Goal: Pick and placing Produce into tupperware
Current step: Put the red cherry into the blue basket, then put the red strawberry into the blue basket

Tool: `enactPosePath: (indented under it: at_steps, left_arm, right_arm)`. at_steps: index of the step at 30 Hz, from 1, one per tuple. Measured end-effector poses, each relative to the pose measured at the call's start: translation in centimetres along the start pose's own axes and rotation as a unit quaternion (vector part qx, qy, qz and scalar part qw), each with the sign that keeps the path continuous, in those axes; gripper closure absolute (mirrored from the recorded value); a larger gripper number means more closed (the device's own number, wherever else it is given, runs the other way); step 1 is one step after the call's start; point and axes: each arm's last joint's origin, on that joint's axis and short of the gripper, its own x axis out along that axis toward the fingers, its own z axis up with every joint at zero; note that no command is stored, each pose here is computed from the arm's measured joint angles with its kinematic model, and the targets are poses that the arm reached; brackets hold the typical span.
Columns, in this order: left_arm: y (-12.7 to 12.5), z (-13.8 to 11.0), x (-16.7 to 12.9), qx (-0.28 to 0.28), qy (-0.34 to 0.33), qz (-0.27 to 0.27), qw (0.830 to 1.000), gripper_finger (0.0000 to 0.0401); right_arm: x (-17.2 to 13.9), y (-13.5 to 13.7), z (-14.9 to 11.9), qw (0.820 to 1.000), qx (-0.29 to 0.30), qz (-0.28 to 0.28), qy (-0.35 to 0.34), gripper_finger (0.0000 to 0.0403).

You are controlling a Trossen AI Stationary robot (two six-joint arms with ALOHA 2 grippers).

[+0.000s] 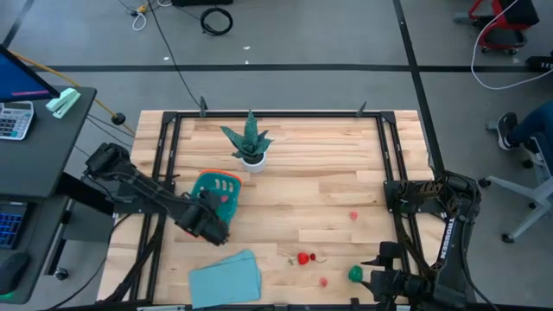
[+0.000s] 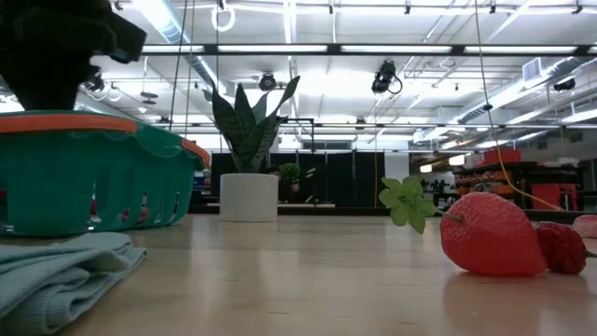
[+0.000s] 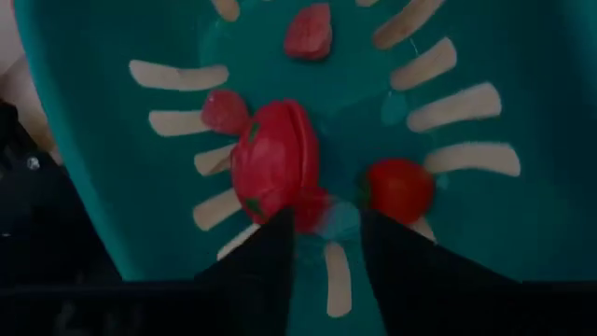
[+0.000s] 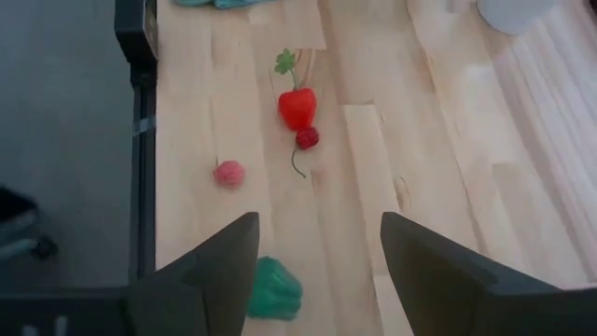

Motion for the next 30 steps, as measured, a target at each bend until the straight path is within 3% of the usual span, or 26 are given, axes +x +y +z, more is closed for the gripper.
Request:
enactPosePath:
  at_steps: [5, 10, 16, 20, 24, 28, 30]
  left_arm:
    - [-0.2, 0.6, 0.1, 0.002, -0.001, -0.011, 1.000, 0.0200]
    - [-1.2, 0.8, 0.1, -0.008, -0.010, -0.064, 0.998, 0.0166]
    - [-2.5, 1.7, -1.3, 0.022, -0.031, -0.127, 0.991, 0.0166]
    - [-3.1, 3.1, -3.4, 0.043, -0.048, -0.158, 0.985, 0.0176]
    - [-3.6, 4.5, -5.9, 0.050, -0.068, -0.197, 0.977, 0.0182]
    - [-4.1, 5.3, -7.7, 0.061, -0.100, -0.234, 0.965, 0.0183]
    - [-4.3, 5.5, -8.1, 0.074, -0.117, -0.243, 0.960, 0.0184]
  right_arm:
    - [0.2, -0.1, 0.3, 1.000, -0.030, -0.001, 0.002, 0.0168]
    - [2.1, 0.5, 0.9, 0.999, 0.026, 0.018, -0.005, 0.0177]
    - [7.3, 1.6, 0.6, 0.995, 0.056, 0.080, -0.005, 0.0189]
    - [11.0, 0.8, 1.0, 0.995, 0.061, 0.082, -0.008, 0.0185]
    - [13.8, -1.0, 2.5, 0.996, 0.060, 0.060, 0.003, 0.0172]
    - [15.8, -2.1, 4.9, 0.994, 0.067, 0.081, -0.012, 0.0158]
    - [16.5, -2.1, 6.0, 0.994, 0.043, 0.097, -0.040, 0.0153]
